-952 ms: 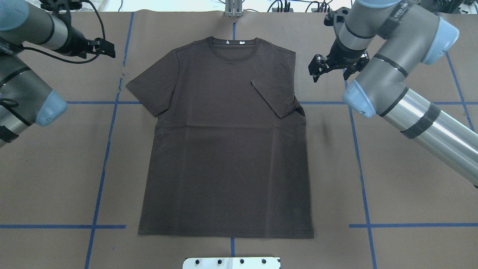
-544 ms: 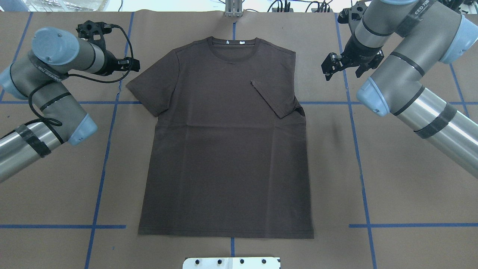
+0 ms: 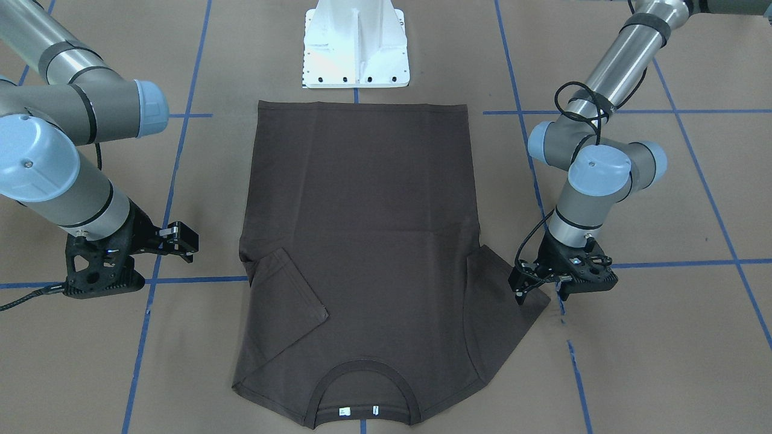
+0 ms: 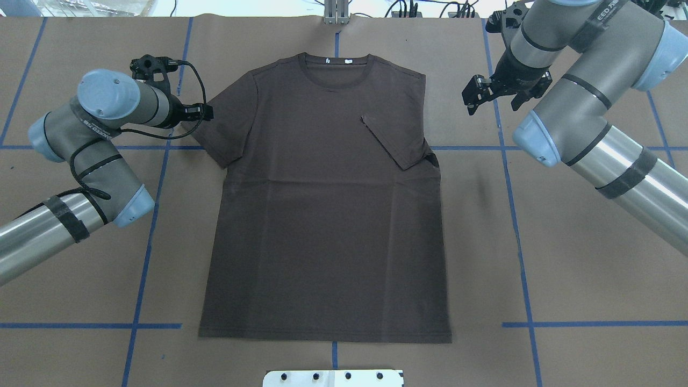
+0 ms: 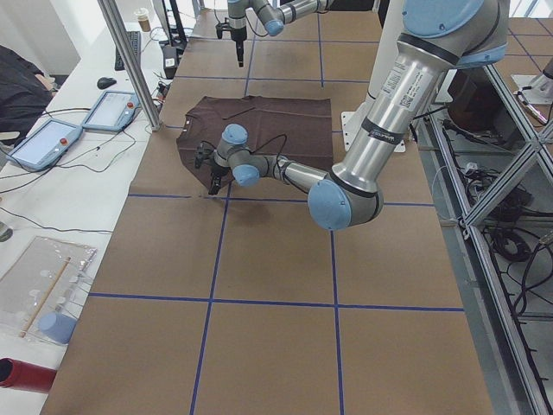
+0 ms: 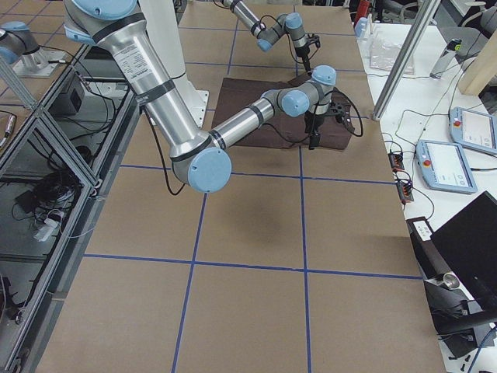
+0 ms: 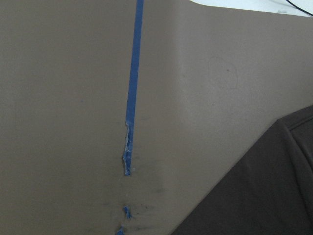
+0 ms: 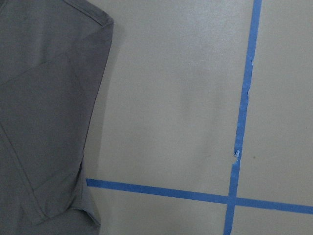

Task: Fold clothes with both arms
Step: 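Release and raise the right gripper while the left gripper reaches the other sleeve, then fold the sleeve nearest the left gripper inward over the shirt body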

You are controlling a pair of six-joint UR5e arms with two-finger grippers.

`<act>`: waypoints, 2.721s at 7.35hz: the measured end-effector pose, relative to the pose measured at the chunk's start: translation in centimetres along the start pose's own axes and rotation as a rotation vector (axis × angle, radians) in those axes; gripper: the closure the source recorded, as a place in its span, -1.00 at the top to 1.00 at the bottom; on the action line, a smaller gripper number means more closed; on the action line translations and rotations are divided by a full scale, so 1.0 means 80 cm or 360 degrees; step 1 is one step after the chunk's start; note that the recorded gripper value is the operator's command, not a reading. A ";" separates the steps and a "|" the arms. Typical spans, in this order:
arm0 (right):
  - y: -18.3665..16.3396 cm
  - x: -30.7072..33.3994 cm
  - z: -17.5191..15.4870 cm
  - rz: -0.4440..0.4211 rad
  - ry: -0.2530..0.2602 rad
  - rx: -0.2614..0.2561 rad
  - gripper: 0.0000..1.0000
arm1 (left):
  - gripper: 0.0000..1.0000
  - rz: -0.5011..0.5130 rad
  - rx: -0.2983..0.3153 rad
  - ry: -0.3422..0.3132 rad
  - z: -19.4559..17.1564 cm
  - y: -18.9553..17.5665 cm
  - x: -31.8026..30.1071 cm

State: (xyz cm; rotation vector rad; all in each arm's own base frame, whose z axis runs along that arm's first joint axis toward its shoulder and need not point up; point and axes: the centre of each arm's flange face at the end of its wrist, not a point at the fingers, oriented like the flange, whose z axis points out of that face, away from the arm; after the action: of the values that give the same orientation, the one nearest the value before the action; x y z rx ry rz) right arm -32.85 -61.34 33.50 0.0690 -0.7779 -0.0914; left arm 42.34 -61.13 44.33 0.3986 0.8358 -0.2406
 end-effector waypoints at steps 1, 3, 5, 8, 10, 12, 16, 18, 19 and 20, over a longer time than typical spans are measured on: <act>0.000 -0.002 -0.001 0.0006 -0.0002 0.0001 1.00 | 0.59 0.0005 -0.0001 -0.0005 0.002 0.002 -0.001; 0.000 -0.004 -0.001 0.0013 -0.0003 0.0002 1.00 | 0.57 0.0012 -0.0007 -0.0017 0.005 0.004 -0.005; 0.000 -0.004 0.000 0.0017 -0.0002 0.0001 1.00 | 0.08 0.0016 -0.0010 -0.0023 0.007 0.005 -0.008; 0.000 -0.004 0.001 0.0015 0.0000 -0.0001 1.00 | -1.00 0.0016 -0.0009 -0.0026 0.007 0.003 -0.008; 0.000 -0.004 0.001 0.0014 0.0000 -0.0001 1.00 | -1.00 0.0015 -0.0006 -0.0024 0.005 0.000 -0.005; 0.000 -0.004 0.001 0.0014 0.0000 -0.0001 1.00 | -1.00 0.0017 -0.0013 -0.0017 0.001 0.001 0.003; 0.000 -0.006 0.001 0.0013 -0.0002 -0.0001 1.00 | -1.00 -0.0058 -0.0056 -0.0110 -0.059 -0.053 0.131; 0.001 -0.006 0.001 0.0012 -0.0005 -0.0001 1.00 | -1.00 -0.0209 -0.0069 -0.0080 -0.075 -0.063 0.213; 0.001 -0.006 0.001 0.0013 -0.0004 -0.0001 1.00 | -1.00 -0.0264 -0.0093 -0.0070 -0.065 -0.052 0.246; 0.002 -0.005 0.002 0.0013 -0.0003 -0.0002 1.00 | 0.96 -0.0301 -0.0112 -0.0061 -0.055 -0.040 0.266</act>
State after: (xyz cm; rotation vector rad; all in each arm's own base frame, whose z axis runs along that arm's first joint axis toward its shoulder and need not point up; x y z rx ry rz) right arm -33.27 -61.17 33.34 0.0643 -0.7799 -0.0841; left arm 52.06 -63.18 24.77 0.2482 0.8426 -0.3922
